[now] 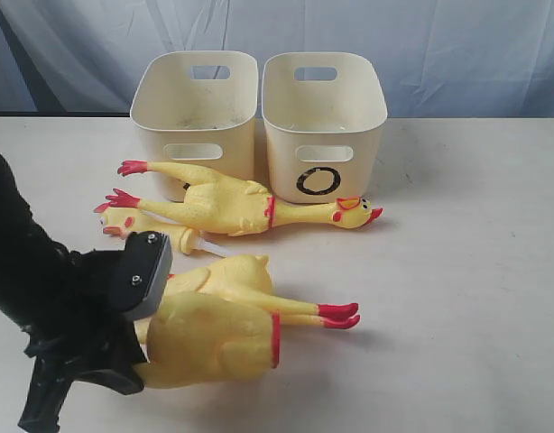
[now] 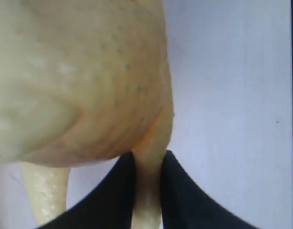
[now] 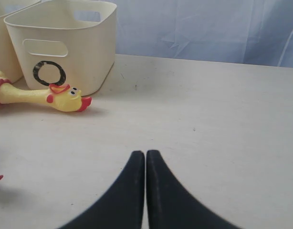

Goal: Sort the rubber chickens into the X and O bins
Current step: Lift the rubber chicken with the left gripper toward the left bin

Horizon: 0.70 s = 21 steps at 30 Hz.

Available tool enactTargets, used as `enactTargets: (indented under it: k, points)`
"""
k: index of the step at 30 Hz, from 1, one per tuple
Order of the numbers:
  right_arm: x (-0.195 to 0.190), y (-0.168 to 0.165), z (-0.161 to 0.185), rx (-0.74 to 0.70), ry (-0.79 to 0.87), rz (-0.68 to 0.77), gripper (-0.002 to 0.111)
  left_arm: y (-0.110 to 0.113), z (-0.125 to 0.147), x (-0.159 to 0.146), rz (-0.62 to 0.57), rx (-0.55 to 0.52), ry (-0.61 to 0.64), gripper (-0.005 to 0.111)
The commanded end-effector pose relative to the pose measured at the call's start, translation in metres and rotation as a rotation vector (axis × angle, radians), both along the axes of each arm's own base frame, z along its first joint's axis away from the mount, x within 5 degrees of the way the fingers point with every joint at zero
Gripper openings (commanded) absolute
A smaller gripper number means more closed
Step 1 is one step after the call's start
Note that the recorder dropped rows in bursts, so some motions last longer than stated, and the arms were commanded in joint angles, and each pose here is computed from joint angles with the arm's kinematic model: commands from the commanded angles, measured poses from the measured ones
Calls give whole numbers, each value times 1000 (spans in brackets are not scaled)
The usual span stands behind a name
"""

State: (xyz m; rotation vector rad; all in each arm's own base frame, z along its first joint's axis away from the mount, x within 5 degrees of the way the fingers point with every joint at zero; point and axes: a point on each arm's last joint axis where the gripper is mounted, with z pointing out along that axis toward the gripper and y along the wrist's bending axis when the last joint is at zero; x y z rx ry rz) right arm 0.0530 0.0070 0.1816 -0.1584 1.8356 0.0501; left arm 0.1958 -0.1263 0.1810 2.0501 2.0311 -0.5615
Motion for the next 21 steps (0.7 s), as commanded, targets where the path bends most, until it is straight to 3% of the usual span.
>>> enactTargets:
  k: [1, 8, 15, 21]
  points:
    - [0, 0, 1, 0, -17, 4, 2, 2, 19, -9, 51, -29, -14, 0]
    - [0, 0, 1, 0, -14, 4, 2, 1, 56, -7, 300, -89, -48, 0]
    - [0, 0, 1, 0, -14, 4, 2, -5, 101, 22, 702, -266, -153, 0]
    - [0, 0, 1, -2, -15, 4, 2, -7, 129, 44, 896, -426, -248, 0]
